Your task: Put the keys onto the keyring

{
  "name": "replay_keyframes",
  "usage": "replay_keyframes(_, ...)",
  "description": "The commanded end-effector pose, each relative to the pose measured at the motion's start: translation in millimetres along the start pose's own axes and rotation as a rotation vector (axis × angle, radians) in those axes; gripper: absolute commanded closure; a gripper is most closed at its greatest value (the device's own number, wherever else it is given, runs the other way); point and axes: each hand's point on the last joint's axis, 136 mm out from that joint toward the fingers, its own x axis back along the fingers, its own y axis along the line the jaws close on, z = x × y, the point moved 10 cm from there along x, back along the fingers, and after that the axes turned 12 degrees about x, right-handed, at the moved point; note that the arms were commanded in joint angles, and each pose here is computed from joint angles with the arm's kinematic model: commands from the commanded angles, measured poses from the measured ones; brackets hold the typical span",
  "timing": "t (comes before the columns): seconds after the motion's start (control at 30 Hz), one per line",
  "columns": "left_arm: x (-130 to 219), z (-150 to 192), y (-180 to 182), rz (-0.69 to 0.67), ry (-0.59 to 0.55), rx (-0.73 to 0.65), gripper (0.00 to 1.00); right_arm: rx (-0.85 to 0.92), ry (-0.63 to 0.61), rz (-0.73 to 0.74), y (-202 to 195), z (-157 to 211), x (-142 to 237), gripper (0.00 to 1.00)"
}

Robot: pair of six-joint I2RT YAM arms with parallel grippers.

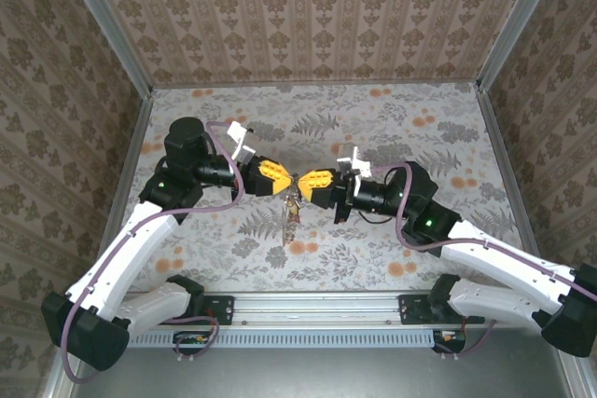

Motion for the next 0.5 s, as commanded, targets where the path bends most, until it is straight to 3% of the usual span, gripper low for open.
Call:
replay_keyframes(0.0,1.5,-6.5,-7.6,0.024,-0.011,-0.064,1.0,0.0,-0.053,-0.004,-0.4,-7.9,0.8,1.0)
replay_keyframes(0.47,1.6,-7.2,-8.0,0.024,-0.012,-0.067,1.0,-0.008,-0.076,0.006,-3.7,-9.3,1.4,1.0)
